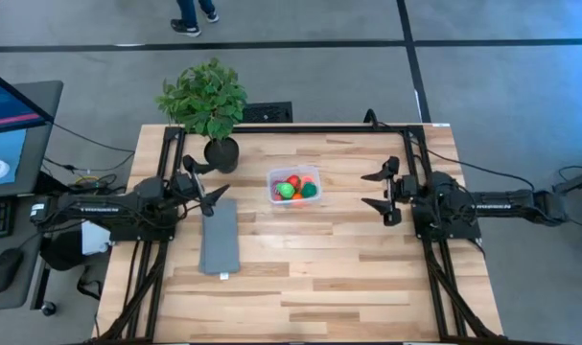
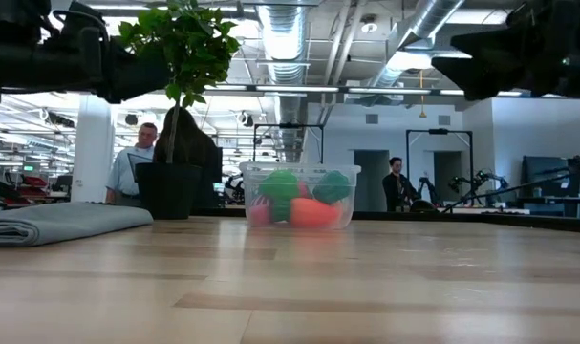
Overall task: Pick and placing Produce into tupperware
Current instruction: Return to Home Position
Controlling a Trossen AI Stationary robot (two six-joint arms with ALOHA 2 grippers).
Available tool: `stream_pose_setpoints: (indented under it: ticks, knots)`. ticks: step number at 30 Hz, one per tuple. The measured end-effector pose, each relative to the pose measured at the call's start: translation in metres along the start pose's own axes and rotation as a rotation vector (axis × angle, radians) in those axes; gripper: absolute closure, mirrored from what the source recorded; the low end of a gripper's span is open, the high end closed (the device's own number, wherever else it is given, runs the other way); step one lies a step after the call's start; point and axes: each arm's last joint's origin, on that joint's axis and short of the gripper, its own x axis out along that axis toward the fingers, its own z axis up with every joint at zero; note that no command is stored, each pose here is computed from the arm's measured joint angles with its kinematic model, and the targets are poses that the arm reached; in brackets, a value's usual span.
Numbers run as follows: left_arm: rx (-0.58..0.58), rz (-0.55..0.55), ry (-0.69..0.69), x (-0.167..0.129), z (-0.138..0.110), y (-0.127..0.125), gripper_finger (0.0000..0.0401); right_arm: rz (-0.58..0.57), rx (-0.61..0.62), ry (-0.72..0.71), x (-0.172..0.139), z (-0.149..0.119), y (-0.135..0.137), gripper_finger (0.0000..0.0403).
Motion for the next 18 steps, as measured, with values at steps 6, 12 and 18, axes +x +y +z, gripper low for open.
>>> stream_pose_setpoints:
  ticks: [6, 12, 18]
  knots:
    - [-0.024, 0.034, 0.014, -0.002, 0.0, -0.003, 0.0081, -0.037, 0.005, 0.004, 0.001, 0.0, 0.004, 0.0079]
    - [-0.026, 0.045, 0.05, -0.004, -0.002, -0.009, 0.0081, -0.039, 0.006, 0.04, 0.001, -0.003, 0.007, 0.0079]
    - [0.007, 0.031, 0.013, -0.007, 0.002, -0.014, 0.0081, -0.037, 0.006, 0.047, 0.001, -0.004, 0.008, 0.0079]
